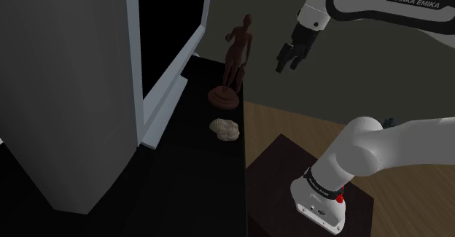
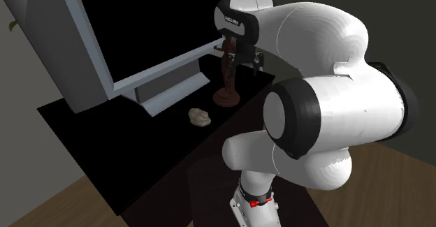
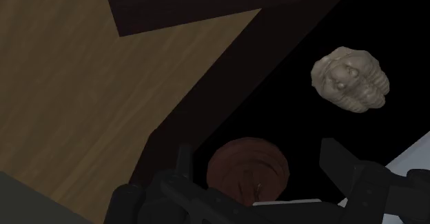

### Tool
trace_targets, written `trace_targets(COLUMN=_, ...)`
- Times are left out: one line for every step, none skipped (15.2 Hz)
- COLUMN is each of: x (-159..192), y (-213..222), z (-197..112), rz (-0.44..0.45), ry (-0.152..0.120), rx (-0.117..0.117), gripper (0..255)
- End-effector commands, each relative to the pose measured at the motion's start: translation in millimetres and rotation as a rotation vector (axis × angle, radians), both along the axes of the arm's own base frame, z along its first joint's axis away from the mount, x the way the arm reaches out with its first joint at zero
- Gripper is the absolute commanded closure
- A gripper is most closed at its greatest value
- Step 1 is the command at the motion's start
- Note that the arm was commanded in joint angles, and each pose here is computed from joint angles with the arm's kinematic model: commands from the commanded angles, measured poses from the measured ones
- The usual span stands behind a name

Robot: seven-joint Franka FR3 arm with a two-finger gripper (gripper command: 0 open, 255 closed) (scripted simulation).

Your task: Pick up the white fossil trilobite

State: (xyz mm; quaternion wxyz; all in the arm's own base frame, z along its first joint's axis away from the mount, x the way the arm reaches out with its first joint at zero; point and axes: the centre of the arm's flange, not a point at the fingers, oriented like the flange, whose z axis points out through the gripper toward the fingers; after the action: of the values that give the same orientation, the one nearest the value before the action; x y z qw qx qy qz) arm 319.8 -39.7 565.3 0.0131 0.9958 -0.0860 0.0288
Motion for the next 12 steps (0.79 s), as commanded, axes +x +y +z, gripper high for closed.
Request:
trace_targets(x=0.0, y=0.0, z=0.0, rz=0.0, ry=0.0, rx=0.0, gripper=0)
trace_targets(x=3.6, y=14.0, z=-6.3, rz=0.016, ry=-0.008, rx=-0.023, gripper=0)
trace_targets(x=7.1, y=27.8, z=-12.9, rz=0.033, ry=-0.015, rx=-0.045, gripper=0)
trace_targets(x=10.3, y=41.6, z=-19.8, rz=0.049, ry=-0.023, rx=-0.068, gripper=0)
trace_targets(x=13.4, y=55.3, z=-27.0, rz=0.065, ry=-0.031, rx=-0.091, gripper=0)
trace_targets(x=16.4, y=68.9, z=-34.5, rz=0.082, ry=-0.038, rx=-0.113, gripper=0)
trace_targets(x=19.1, y=82.3, z=-42.3, rz=0.098, ry=-0.046, rx=-0.136, gripper=0)
trace_targets(x=21.8, y=95.6, z=-50.3, rz=0.114, ry=-0.054, rx=-0.158, gripper=0)
trace_targets(x=24.2, y=108.7, z=-58.6, rz=0.13, ry=-0.062, rx=-0.181, gripper=0)
trace_targets(x=26.5, y=121.7, z=-67.2, rz=0.147, ry=-0.069, rx=-0.204, gripper=0)
trace_targets(x=28.7, y=134.6, z=-76.1, rz=0.163, ry=-0.077, rx=-0.226, gripper=0)
trace_targets(x=30.7, y=147.2, z=-85.2, rz=0.179, ry=-0.085, rx=-0.249, gripper=0)
